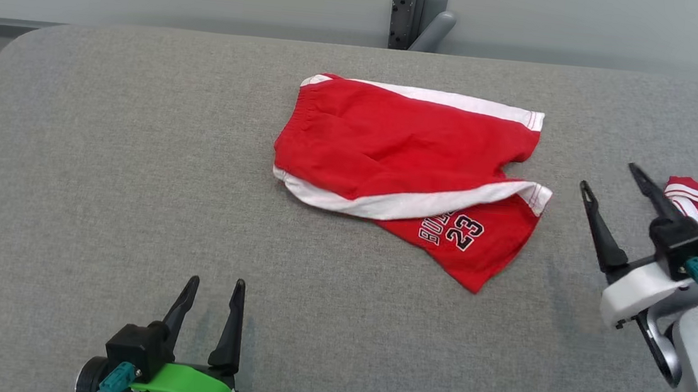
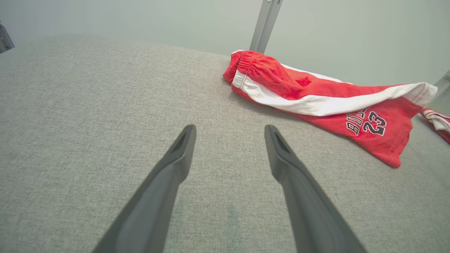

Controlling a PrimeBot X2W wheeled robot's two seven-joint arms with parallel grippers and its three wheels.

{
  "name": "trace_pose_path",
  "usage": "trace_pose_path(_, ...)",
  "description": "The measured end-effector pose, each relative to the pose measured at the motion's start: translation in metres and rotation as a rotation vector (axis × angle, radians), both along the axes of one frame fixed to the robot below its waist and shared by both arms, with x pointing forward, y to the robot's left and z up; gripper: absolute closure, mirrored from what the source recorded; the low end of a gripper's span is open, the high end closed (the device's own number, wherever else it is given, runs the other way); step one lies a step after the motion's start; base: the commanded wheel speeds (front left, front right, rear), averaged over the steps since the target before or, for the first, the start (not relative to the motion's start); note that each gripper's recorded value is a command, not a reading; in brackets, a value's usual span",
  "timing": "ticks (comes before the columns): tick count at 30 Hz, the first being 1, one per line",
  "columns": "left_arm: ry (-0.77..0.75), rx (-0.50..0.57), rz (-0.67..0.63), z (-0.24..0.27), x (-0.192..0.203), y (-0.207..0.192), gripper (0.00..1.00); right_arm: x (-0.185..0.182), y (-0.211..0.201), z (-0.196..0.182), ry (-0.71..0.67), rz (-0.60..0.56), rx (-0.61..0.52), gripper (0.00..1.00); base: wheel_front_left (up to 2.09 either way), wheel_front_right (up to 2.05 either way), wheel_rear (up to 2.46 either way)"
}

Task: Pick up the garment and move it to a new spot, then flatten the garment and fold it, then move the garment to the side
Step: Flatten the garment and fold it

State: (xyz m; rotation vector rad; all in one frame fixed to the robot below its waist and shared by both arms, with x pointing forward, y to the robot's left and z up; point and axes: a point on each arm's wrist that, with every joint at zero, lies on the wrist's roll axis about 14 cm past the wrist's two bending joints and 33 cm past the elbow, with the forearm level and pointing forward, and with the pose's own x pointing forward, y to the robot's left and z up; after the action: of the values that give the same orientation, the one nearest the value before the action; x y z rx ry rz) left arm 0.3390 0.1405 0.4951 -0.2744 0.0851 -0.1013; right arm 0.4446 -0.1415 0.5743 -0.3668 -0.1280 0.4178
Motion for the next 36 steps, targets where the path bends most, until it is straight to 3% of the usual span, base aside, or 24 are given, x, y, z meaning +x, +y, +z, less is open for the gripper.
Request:
trace_pose_path(4,0.001,0.008,-0.003,-0.001,0.002,0.000,0.00,-0.006,-0.030,0.008,-0.033,-0.123,0.071,0.00,0.00,0.00,0.00)
trace_pose_path(9,0.012,0.015,-0.009,-0.005,0.005,-0.001,0.00,-0.014,-0.031,0.014,-0.059,-0.170,0.157,0.00,0.00,0.00,0.00)
trace_pose_path(23,-0.051,0.059,-0.092,0.010,0.071,-0.020,0.00,-0.022,0.022,-0.039,0.103,-0.086,0.270,0.00,0.00,0.00,0.00)
trace_pose_path(36,-0.007,0.096,-0.162,-0.014,0.132,-0.038,0.00,-0.017,0.014,-0.078,0.209,-0.123,0.281,0.00,0.00,0.00,0.00)
